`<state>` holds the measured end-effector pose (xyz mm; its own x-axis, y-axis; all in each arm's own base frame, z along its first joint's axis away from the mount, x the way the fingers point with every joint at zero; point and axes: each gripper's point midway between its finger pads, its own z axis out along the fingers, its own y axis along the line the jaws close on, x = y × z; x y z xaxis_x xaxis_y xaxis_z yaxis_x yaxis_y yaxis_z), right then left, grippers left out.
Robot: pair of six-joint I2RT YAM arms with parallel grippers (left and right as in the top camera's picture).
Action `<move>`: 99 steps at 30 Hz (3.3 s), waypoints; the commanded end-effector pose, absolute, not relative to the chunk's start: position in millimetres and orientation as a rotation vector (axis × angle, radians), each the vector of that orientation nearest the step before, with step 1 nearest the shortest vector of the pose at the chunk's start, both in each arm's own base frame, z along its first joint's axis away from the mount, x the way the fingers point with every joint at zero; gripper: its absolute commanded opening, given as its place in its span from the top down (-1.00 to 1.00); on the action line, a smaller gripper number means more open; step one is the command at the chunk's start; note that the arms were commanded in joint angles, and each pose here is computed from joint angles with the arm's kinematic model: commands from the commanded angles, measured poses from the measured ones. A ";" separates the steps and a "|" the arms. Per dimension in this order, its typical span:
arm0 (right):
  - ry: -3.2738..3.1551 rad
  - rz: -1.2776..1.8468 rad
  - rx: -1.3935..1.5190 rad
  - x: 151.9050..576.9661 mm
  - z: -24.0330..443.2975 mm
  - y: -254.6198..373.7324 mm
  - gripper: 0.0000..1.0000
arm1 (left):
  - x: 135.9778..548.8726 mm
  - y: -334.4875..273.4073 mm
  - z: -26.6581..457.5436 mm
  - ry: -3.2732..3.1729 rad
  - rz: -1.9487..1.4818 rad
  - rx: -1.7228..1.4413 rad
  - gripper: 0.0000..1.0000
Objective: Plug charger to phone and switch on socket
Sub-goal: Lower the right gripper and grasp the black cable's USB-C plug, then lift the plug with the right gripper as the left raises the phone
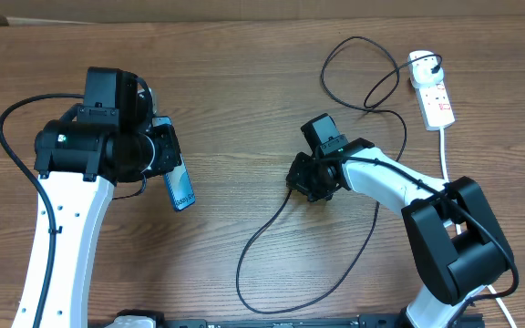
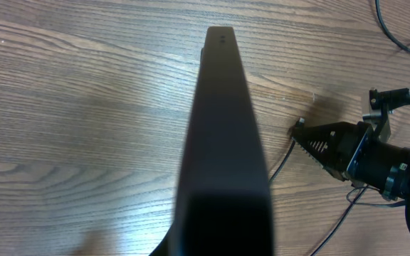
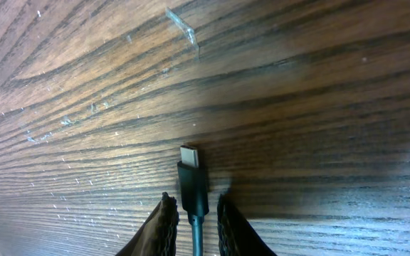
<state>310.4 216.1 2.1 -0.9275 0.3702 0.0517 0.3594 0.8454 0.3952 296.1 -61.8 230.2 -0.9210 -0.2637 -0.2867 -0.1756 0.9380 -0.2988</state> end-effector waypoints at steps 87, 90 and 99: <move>2.169 2.331 -0.840 224.9 267.0 304.9 0.93 | 355.8 -126.2 339.4 2.245 -1.502 -0.165 0.92; 2.137 2.313 -0.871 227.6 275.8 306.3 0.93 | 359.7 -126.8 327.6 2.286 -1.545 -0.229 0.92; 2.155 2.267 -0.822 236.0 279.0 310.8 0.93 | 360.3 -134.8 330.8 2.250 -1.663 -0.126 0.92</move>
<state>235.8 312.9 263.0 -0.8660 -0.4145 -0.2796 -0.2585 -0.1074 0.9600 369.9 -127.4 311.5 -0.9275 -0.3224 -0.1893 0.0555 0.3821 -0.9225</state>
